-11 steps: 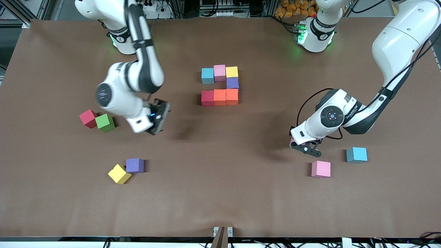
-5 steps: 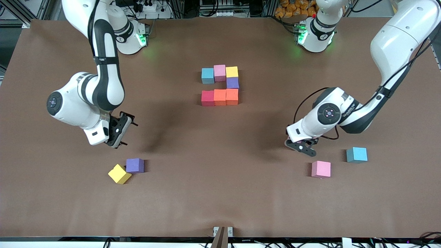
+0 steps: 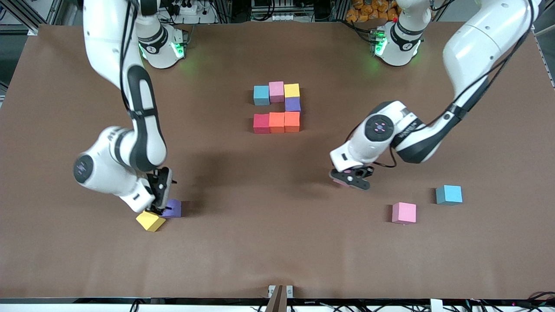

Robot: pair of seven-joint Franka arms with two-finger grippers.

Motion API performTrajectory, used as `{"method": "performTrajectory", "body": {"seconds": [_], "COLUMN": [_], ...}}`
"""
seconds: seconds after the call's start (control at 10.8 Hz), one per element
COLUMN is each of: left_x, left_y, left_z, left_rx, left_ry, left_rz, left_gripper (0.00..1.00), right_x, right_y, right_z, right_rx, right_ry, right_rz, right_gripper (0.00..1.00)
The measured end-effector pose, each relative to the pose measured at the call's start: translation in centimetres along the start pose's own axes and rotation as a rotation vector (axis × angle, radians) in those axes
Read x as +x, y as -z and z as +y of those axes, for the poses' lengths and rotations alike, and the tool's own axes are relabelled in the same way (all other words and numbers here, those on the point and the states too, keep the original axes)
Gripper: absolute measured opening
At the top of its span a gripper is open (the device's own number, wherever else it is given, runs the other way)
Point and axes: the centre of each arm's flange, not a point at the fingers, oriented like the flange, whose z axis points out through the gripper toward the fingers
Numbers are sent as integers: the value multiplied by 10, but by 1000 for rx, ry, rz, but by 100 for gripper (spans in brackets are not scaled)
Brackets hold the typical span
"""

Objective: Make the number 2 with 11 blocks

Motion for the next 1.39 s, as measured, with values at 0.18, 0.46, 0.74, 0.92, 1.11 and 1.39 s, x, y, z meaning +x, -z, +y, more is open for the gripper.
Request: {"method": "performTrajectory", "body": {"seconds": [0.18,0.46,0.74,0.92,1.11,1.39], "left_x": [7,13,17,16,15,17], "left_y": [12,30,46,54,66,70], "left_z": [26,75,113,151,181,186], "left_rx": [-20,-58,-94,-133,-163,-181], "left_ry": [33,99,132,145,202,256], "left_rz": [18,33,47,37,36,26], "left_gripper": [53,53,53,53,53,53], "right_x": [0,3,-3,-15,-30,-37], "right_y": [-11,4,15,17,15,13], "right_z": [18,31,38,40,41,40], "right_rx": [-9,-43,-63,-65,-59,-42], "right_ry": [75,120,121,106,72,-151], "right_rz": [-9,-13,-16,-15,-15,-4], "right_gripper": [100,100,100,100,100,100]}}
